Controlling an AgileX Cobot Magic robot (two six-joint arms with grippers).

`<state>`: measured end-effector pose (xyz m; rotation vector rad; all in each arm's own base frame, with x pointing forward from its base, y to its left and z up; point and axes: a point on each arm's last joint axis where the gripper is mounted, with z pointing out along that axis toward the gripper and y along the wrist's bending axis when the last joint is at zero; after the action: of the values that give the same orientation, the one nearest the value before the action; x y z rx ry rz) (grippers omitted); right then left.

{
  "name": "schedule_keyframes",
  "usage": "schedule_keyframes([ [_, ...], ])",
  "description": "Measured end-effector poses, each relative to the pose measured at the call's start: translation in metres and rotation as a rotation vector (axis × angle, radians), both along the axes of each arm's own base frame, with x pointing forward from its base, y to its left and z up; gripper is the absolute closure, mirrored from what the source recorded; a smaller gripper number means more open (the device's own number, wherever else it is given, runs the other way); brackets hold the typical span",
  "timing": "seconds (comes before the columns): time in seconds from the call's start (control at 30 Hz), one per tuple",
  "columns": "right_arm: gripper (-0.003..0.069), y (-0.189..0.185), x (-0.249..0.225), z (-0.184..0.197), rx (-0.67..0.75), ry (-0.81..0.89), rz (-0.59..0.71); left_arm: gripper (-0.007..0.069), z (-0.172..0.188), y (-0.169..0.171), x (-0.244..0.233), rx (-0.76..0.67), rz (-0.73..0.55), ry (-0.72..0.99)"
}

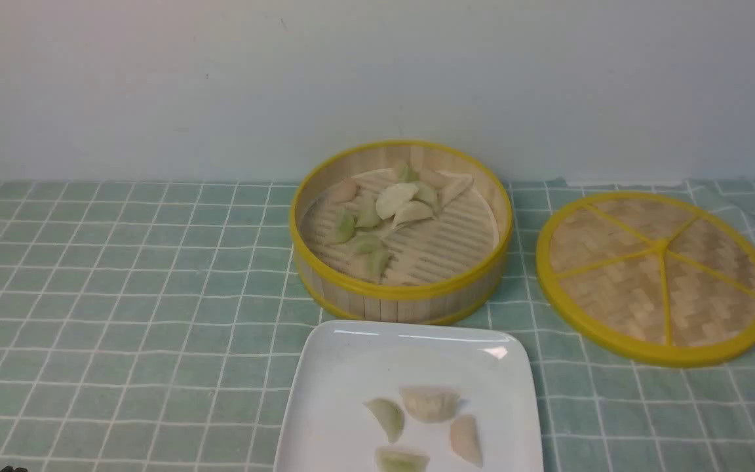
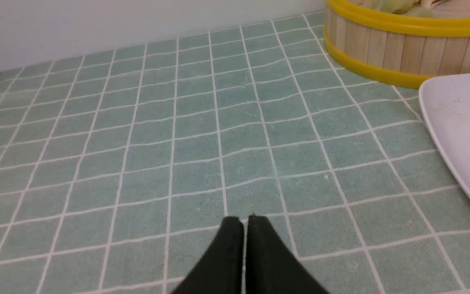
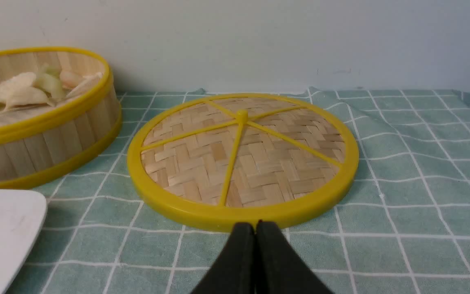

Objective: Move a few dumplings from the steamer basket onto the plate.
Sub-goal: Use the left arm to grab a dumpling from the steamer

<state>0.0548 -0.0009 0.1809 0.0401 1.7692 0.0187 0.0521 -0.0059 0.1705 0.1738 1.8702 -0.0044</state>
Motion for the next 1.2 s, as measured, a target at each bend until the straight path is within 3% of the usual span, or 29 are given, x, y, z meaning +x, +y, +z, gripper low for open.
schedule_keyframes([
  [0.77, 0.0673, 0.000, 0.000, 0.000, 0.000, 0.000, 0.000, 0.0631, 0.000, 0.000, 0.000, 0.000, 0.000, 0.000],
  [0.87, 0.0673, 0.001, 0.000, 0.001, 0.051, -0.015, 0.000, 0.0631, 0.000, 0.000, 0.000, -0.002, 0.000, -0.004],
  [1.1, 0.0673, 0.002, 0.002, 0.021, 0.762, -0.221, -0.037, 0.0631, 0.017, -0.005, 0.003, -0.488, 0.045, -0.135],
  [1.2, 0.0673, 0.001, 0.002, 0.024, 0.893, -0.254, -0.048, 0.0631, 0.030, 0.000, 0.004, -0.621, 0.057, -0.259],
])
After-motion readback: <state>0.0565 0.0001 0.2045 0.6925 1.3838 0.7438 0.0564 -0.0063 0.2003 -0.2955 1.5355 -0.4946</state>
